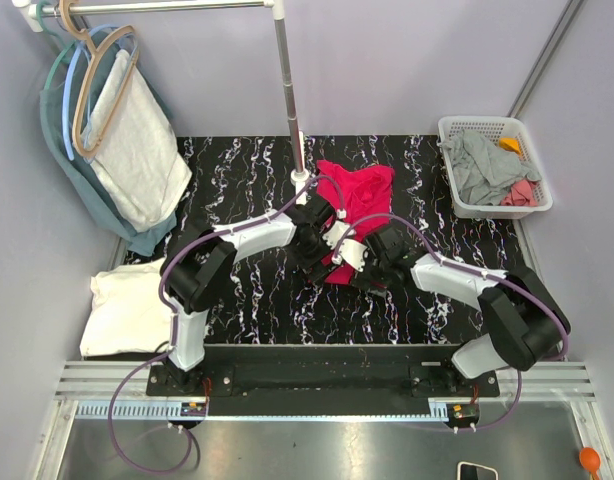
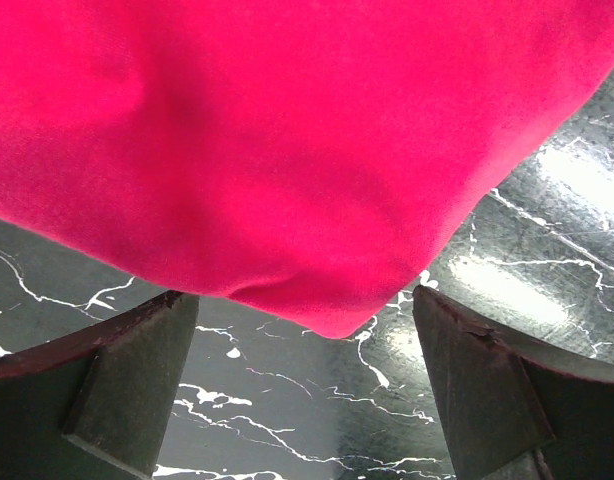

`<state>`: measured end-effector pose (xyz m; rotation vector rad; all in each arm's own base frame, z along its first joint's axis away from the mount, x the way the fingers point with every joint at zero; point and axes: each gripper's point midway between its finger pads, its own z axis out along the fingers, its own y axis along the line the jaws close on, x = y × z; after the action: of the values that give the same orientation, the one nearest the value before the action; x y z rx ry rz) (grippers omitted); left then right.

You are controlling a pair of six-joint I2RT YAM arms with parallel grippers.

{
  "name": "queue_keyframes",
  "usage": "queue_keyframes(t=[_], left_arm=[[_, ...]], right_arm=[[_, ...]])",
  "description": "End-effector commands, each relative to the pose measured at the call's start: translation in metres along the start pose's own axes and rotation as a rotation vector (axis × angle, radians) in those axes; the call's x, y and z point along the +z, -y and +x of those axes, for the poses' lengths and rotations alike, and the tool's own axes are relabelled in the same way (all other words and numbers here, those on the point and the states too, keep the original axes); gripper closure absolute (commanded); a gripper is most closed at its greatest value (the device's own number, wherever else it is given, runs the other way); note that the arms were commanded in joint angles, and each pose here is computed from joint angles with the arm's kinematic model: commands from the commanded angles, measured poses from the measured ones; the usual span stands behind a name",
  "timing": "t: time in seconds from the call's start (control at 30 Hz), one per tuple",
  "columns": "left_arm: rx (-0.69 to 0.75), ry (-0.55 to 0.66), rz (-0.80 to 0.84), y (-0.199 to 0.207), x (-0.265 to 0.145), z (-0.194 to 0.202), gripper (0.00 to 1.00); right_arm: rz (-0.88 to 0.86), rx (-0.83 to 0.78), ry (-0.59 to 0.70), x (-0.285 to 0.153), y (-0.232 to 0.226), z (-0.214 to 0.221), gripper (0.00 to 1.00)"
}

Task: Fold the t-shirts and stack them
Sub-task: Fold the tshirt

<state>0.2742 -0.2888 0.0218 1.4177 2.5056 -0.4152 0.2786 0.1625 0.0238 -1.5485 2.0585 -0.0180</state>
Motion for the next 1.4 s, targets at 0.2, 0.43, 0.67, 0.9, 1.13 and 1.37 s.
queue_keyframes(t=[0.2,0.43,0.67,0.9,1.13,1.37], left_arm=[[0.077,-0.032,0.068,0.018,0.014,0.005,0.08],[0.09,-0.027,0.071,0.017,0.015,-0.003,0.11],[0.095,-0.02,0.07,0.015,0.017,-0.012,0.14],[0.092,-0.044,0.074,0.014,0.023,-0.005,0.28],[0.094,-0.059,0.064,0.012,0.024,0.003,0.41],[0.087,-0.054,0.072,0.014,0.025,0.002,0.49]], right_arm=[[-0.025,0.012,-0.099,0.015,-0.009,0.036,0.22],[-0.049,0.019,-0.11,0.002,-0.02,0.045,0.23],[-0.07,0.023,-0.13,-0.01,-0.03,0.056,0.25],[-0.1,0.021,-0.125,-0.01,-0.039,0.058,0.29],[-0.12,0.043,-0.11,-0.003,-0.036,0.047,0.48],[-0.118,0.055,-0.11,0.001,-0.033,0.044,0.64]])
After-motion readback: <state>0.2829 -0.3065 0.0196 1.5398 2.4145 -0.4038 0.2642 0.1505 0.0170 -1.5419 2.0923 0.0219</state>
